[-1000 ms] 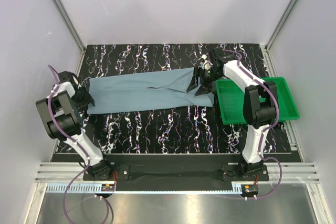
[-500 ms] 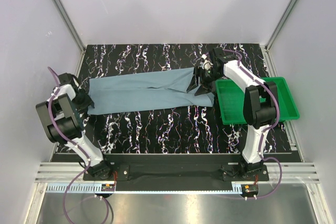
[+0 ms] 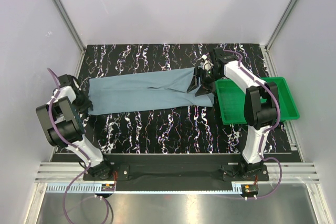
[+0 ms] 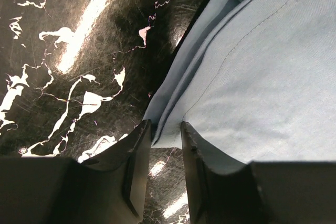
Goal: Fold and stack the t-shirts
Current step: Fold the tshirt
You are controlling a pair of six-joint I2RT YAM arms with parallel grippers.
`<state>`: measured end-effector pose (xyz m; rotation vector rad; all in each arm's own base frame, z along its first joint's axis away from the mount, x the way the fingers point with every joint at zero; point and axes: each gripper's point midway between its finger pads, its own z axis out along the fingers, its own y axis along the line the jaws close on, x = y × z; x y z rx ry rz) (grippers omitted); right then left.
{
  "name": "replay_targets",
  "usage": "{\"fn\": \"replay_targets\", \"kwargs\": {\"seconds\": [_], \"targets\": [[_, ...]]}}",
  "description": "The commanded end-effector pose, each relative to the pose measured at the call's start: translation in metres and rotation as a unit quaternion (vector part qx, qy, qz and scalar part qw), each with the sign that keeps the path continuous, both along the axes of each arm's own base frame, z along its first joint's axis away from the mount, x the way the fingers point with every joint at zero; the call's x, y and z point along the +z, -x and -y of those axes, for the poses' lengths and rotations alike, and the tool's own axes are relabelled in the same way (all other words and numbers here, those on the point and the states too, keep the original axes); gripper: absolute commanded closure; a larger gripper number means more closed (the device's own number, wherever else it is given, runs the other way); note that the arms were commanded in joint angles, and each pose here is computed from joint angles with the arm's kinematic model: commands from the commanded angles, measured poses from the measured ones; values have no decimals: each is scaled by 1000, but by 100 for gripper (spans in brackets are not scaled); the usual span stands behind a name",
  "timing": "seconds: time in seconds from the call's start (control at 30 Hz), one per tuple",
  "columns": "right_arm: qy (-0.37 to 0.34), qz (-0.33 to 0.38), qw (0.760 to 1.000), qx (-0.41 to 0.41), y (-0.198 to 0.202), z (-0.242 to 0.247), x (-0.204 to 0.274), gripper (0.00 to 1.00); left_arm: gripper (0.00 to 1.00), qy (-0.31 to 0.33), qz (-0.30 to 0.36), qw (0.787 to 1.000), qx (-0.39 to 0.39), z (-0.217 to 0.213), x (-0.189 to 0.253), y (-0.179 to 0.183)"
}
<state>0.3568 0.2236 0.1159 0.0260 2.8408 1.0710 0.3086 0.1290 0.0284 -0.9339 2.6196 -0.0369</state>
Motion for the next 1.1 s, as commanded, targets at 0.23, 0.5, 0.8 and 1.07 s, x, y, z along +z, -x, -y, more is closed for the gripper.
{"fn": "replay_targets", "kwargs": {"seconds": [0.23, 0.5, 0.8, 1.07], "targets": [[-4, 26, 999, -28, -25, -4, 6, 41, 94, -39, -8, 998, 47, -17, 11, 8], [5, 20, 995, -94, -71, -10, -14, 54, 100, -51, -32, 993, 97, -16, 16, 30], [38, 2, 987, -155, -92, 18, -56, 64, 100, -33, 1, 995, 91, -5, 27, 25], [5, 110, 989, -97, -134, -7, -11, 59, 96, -41, -13, 995, 88, -9, 25, 27]]}}
